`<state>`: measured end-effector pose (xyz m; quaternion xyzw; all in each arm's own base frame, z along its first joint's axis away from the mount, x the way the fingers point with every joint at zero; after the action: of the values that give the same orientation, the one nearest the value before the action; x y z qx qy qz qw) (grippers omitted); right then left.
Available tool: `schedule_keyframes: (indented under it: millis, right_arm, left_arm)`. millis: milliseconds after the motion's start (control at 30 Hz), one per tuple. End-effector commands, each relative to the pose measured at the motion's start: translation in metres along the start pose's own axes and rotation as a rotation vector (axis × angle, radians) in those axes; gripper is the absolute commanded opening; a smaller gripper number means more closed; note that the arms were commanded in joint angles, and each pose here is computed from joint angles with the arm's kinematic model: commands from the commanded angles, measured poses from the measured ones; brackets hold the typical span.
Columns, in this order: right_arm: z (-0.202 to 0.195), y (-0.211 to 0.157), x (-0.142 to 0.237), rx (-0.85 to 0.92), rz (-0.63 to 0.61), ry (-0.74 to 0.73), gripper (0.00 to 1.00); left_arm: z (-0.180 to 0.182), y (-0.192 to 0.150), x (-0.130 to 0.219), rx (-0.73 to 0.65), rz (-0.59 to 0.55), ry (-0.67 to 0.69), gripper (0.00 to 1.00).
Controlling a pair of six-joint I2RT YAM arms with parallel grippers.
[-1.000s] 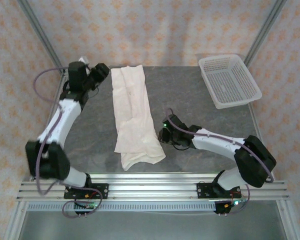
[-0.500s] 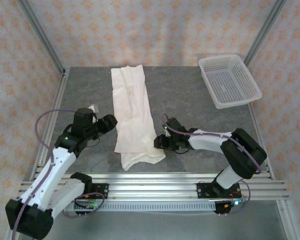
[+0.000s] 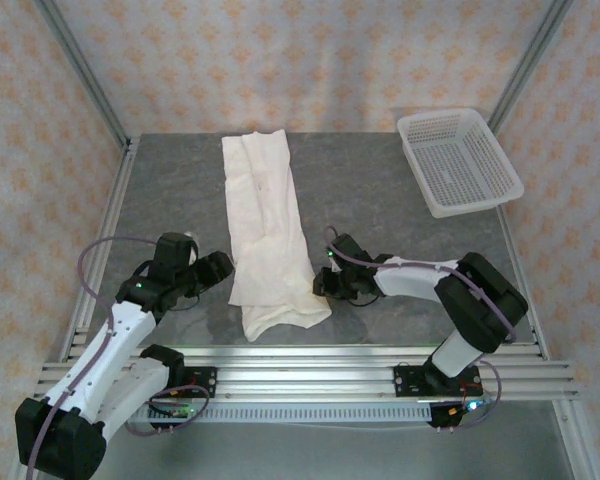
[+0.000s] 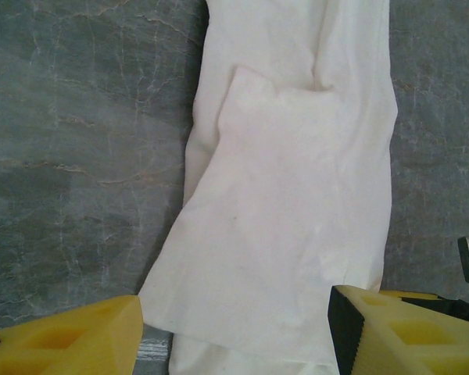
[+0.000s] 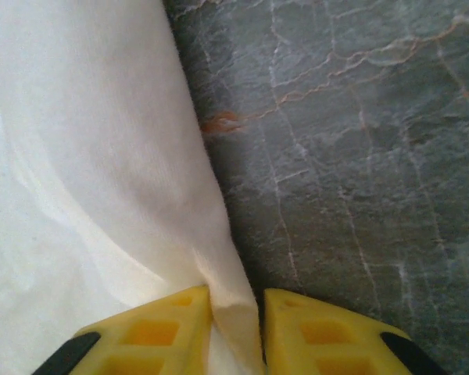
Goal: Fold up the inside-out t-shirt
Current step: Fold the T-shirt at the top-center of the table.
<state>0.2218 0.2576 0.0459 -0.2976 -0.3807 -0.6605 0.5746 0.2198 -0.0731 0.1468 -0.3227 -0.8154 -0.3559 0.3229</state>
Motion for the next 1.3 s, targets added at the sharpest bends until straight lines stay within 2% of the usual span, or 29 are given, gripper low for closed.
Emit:
schedule_keyframes:
  millis: [0,33,167,233,533,633,733,867,1033,1267]
  right_arm:
    - [0.035,-0.012,-0.02,0.077,0.053,0.101,0.21]
    - [0.035,-0.012,-0.021,0.078,0.054,0.093,0.21]
    - [0.035,-0.014,-0.018,0.084,0.051,0.085,0.32]
    - [0.039,-0.015,-0.015,0.086,0.047,0.105,0.32]
    - [0.033,-0.014,-0.024,0.066,0.052,0.076,0.22]
    - [0.029,-0.011,-0.019,0.063,0.026,0.038,0.12]
    - [0.031,-0.005,0.001,0.066,-0.029,0.038,0.0]
    - [0.038,0.002,0.026,0.057,-0.097,0.091,0.0]
    - [0.039,0.003,0.023,0.041,-0.091,0.101,0.0]
    - [0.037,0.001,0.016,0.03,-0.072,0.097,0.0]
  left_arm:
    - [0.003,-0.005,0.0,0.015,0.008,0.0,0.65]
    - [0.003,-0.005,0.0,0.016,0.004,0.001,0.65]
    - [0.005,-0.006,0.0,0.018,0.002,0.005,0.65]
    - [0.007,-0.007,0.0,0.025,0.002,0.005,0.65]
    - [0.017,-0.017,-0.011,0.037,0.036,0.029,0.67]
    - [0.024,-0.023,-0.018,0.061,0.076,0.064,0.7]
    - [0.022,-0.031,-0.027,0.089,0.128,0.04,0.7]
    - [0.02,-0.041,-0.039,0.135,0.188,0.005,0.69]
    - [0.022,-0.054,-0.052,0.169,0.281,0.036,0.59]
    - [0.024,-0.057,-0.064,0.197,0.281,0.06,0.55]
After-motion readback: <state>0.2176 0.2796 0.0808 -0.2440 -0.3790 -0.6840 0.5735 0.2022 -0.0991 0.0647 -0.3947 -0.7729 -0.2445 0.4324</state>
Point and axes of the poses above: each hand's point on the last joint's axis, 136 mm out from that joint toward the fingers, its own x axis back along the fingers, its own z axis along the line the jaws close on, y = z × x, the point moved 3 cm from there along x, back along the fingers, and after that the axes turned 1 degree about -x, right-handed, at the moved point
